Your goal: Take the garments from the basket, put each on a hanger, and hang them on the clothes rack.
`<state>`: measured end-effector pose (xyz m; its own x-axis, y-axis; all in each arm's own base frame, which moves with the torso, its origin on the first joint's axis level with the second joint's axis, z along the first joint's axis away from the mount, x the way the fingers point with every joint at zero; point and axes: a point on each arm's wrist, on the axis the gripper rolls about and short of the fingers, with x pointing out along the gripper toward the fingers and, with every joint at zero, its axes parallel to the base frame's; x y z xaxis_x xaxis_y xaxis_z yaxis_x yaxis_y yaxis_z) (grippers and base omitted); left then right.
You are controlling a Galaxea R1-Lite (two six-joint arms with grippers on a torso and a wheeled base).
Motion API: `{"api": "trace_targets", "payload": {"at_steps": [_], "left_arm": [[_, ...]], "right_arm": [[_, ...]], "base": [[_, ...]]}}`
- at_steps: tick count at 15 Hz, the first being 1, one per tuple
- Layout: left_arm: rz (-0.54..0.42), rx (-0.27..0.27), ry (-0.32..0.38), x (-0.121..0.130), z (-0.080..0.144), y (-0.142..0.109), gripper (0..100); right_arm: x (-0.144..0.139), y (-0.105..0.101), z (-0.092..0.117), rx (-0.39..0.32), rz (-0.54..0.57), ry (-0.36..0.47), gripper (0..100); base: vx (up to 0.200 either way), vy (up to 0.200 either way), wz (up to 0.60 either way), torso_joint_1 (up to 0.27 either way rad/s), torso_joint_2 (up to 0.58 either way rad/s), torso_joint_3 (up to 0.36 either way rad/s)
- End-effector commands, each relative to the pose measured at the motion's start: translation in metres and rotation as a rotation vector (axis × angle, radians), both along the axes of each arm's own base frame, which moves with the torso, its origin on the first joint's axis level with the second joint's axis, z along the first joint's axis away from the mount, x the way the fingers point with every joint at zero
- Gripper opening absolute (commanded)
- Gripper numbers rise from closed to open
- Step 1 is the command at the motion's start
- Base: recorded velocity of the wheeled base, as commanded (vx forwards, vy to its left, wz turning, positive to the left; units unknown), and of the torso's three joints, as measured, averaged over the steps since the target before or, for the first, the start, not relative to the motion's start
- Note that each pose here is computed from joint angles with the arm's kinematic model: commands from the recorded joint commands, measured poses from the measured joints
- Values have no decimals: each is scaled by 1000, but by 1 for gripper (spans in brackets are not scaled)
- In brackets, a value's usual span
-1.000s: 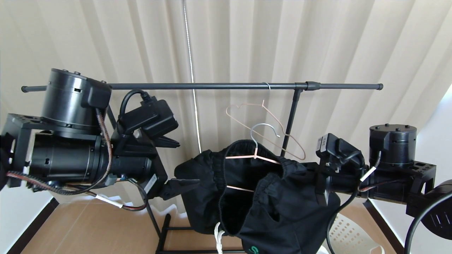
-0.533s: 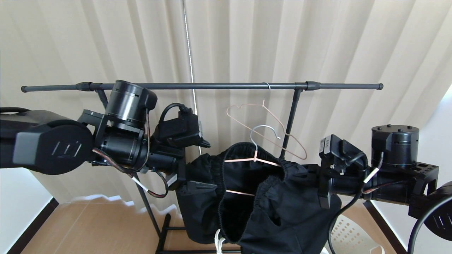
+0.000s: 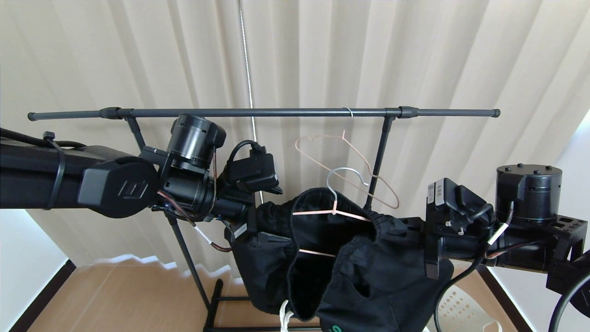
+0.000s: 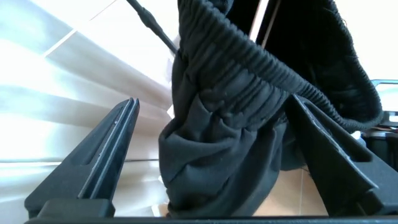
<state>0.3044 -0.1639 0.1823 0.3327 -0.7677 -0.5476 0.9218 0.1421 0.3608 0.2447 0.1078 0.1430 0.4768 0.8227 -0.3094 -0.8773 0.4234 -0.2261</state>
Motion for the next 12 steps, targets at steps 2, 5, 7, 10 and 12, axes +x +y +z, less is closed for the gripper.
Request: {"api": "trace_targets", "payload": {"at_steps": [2,5,7,10,12], "left_arm": [[7,-10,42,4,-6,-7,100],[-2,-12,59,1,-7,-13,100],[-6,-10,63,0,-8,-14,100],[-9,-9,67,-1,-9,-15,100],[-11,-12,73,-2,-9,-16,100]], "right_arm": [[-6,-1,6,7,7,-21,0],[-10,-1,9,11,13,-31,0],[-11,-1,10,13,13,-36,0],[-11,-1,10,13,13,-36,0],[-11,-1,10,16,18,-36,0]], "base": [[0,0,0,0,0,0],[0,0,0,0,0,0],[0,0,0,0,0,0],[0,0,0,0,0,0],[0,0,0,0,0,0]]}}
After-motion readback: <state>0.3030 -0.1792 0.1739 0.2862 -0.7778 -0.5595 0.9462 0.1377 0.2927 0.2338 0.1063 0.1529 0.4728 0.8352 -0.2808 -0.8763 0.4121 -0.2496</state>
